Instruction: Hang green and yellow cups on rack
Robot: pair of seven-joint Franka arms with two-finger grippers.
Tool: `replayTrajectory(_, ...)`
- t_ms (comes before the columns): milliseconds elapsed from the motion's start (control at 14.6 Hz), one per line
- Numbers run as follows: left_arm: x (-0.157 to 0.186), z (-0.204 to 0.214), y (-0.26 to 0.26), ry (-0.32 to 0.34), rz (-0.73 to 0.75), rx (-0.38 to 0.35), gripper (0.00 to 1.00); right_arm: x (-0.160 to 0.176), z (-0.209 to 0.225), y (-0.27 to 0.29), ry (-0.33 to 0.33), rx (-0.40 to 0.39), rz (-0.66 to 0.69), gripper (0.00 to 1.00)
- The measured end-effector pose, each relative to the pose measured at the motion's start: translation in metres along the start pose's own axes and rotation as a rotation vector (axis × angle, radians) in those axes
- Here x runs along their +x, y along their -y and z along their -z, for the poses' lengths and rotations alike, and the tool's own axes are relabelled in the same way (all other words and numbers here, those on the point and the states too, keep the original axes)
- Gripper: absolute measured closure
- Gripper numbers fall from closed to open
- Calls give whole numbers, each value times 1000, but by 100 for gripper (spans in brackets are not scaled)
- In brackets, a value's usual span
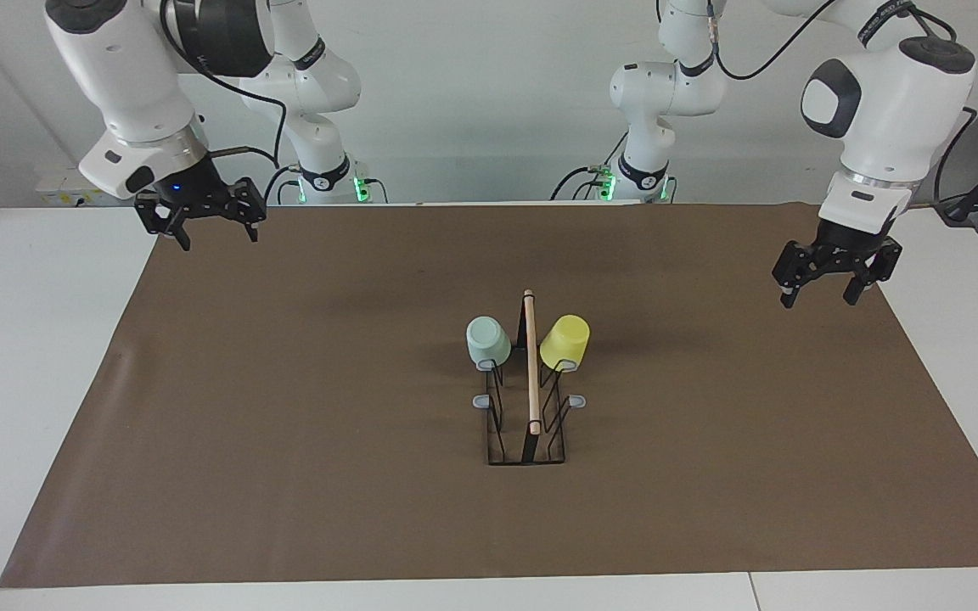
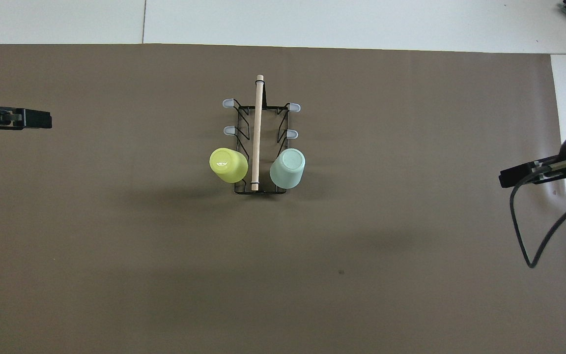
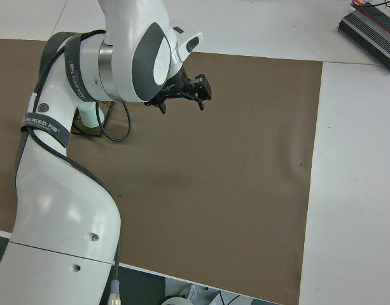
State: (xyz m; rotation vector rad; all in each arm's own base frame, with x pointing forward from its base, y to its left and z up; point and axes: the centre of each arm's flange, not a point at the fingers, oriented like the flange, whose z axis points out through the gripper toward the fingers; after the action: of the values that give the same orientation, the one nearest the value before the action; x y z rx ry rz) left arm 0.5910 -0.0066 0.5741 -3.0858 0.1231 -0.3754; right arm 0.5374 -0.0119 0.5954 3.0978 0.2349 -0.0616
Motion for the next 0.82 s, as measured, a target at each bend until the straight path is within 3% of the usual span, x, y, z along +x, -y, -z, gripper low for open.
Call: replayTrajectory(824, -23, 61, -43, 170, -92, -31, 0, -6, 11, -3, 33, 9, -26, 0)
